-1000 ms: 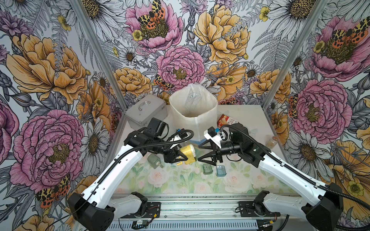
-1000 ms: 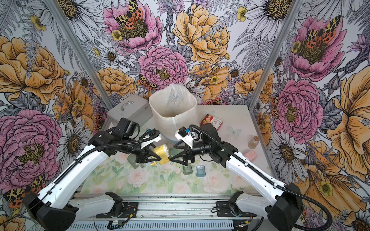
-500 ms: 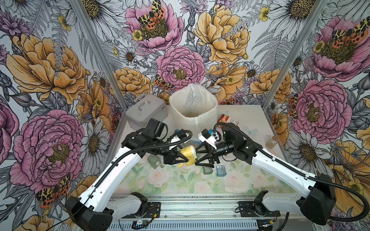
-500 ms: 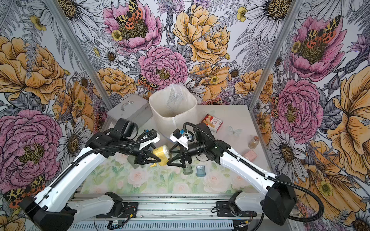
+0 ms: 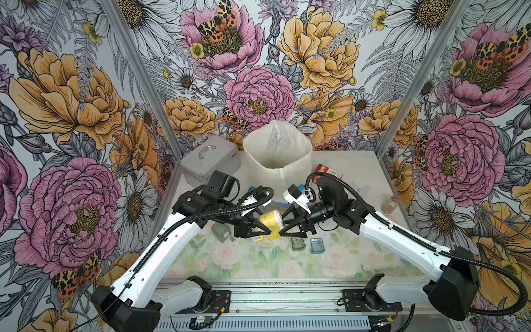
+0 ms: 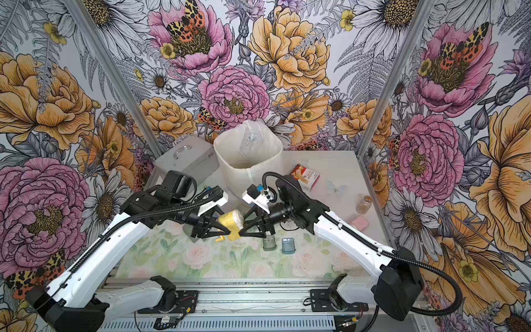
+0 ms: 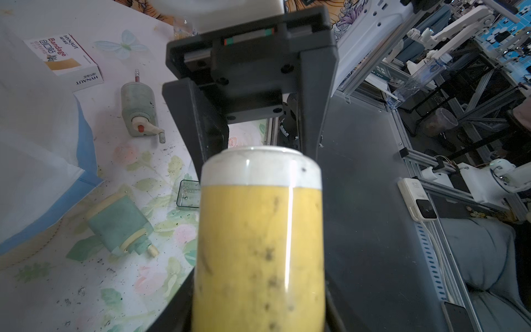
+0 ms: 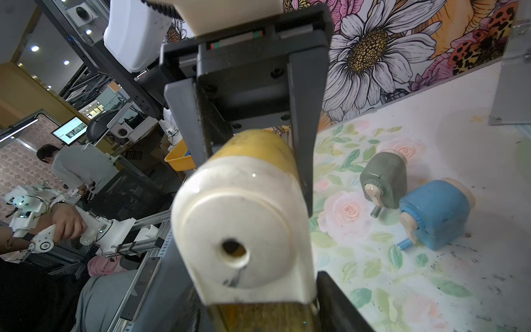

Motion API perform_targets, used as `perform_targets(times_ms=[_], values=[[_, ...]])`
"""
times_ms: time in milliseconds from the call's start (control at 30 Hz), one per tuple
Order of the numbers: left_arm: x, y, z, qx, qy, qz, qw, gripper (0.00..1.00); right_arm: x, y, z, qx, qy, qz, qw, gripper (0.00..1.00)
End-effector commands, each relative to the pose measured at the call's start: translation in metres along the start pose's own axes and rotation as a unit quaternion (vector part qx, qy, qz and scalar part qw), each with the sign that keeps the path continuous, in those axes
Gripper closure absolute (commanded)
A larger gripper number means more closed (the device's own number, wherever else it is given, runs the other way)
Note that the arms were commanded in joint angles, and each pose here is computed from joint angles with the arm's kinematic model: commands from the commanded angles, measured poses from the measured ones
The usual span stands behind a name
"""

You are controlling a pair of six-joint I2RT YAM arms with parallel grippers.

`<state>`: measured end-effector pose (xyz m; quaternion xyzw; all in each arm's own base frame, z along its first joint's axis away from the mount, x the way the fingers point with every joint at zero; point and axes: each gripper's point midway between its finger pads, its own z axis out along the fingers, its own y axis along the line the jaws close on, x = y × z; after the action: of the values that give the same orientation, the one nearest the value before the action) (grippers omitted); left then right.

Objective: Take out the pencil sharpener tray and clean the shavings
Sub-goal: Open the container of the pencil sharpener.

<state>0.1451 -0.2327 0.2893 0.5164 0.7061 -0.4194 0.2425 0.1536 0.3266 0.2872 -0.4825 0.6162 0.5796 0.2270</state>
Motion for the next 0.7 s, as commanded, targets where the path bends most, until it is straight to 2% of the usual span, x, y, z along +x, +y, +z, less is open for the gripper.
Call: perform_targets(times_ms=[0,200,500,667], values=[[-0.012,-0.011,-0.006,0.014,-0.023,0.026,0.999,0.99,-0.018,0.011,-0.001,-0.007,-0.014,-0.035,0.999,0.45],[-0.008,-0.009,-0.004,0.016,-0.021,0.018,1.0,0.99,-0.025,0.005,-0.009,0.038,-0.027,-0.058,0.997,0.59],[0.007,-0.005,-0.001,0.009,-0.004,0.001,1.0,1.0,-0.027,0.004,-0.015,0.035,-0.031,-0.047,0.998,0.64],[0.021,0.005,0.0,-0.025,0.022,-0.001,0.999,1.0,-0.027,0.0,-0.02,0.045,-0.035,-0.042,0.997,0.64]])
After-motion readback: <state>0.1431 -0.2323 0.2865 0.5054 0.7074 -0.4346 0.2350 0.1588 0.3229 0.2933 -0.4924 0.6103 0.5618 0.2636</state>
